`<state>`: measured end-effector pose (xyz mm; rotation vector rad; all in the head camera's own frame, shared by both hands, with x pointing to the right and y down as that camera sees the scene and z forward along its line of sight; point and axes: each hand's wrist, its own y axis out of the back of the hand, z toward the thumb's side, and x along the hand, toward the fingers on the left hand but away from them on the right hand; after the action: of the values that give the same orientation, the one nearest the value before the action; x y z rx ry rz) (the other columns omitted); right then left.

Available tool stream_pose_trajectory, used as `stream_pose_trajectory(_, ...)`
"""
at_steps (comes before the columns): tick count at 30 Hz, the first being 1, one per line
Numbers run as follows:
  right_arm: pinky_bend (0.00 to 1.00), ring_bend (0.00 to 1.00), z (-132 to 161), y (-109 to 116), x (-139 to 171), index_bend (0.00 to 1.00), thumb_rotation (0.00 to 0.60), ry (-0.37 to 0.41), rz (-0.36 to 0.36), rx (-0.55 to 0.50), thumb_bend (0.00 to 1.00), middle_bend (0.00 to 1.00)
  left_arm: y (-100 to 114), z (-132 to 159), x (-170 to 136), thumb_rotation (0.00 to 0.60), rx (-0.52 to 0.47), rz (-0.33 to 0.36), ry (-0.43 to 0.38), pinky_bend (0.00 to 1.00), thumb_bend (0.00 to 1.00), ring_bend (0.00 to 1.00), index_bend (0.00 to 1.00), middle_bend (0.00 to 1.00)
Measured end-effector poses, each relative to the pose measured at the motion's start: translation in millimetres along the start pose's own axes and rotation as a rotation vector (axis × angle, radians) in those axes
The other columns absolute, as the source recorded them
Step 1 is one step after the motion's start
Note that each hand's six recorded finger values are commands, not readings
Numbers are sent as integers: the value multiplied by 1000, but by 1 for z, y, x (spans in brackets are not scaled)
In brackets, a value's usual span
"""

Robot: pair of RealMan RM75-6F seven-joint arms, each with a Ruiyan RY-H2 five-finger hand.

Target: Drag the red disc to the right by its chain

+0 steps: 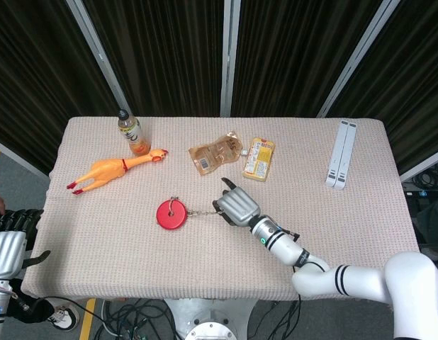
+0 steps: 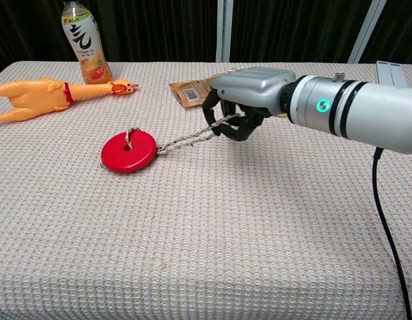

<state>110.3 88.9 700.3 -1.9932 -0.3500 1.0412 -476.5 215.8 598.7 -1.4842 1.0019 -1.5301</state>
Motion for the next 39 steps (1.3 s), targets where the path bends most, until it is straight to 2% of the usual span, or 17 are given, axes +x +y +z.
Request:
stream_pose_trajectory(12, 38, 392, -59, 9, 77, 975, 600, -127, -37, -30, 522, 947, -3, 7, 4, 600, 4, -10, -12, 148, 11, 126, 186, 166)
stream_pose_trajectory(19, 38, 392, -109, 4, 132, 976, 600, -259, -42, -56, 521, 947, -6, 10, 4, 600, 7, -19, -17, 148, 11, 126, 186, 166)
stream_pose_trajectory(24, 38, 404, -138, 1, 162, 977, 600, -333, -53, -94, 524, 947, -8, 12, 5, 600, 14, -25, -19, 148, 11, 126, 186, 166)
stream_pose_trajectory(28, 39, 408, -173, 2, 193, 977, 600, -421, -75, -119, 528, 947, -8, 14, 5, 600, 18, -28, -19, 148, 11, 126, 186, 166)
stream_pose_trajectory(39, 41, 408, -252, 25, 257, 979, 600, -645, -171, -126, 538, 947, -9, 20, 6, 600, 27, -37, -29, 148, 11, 126, 186, 166)
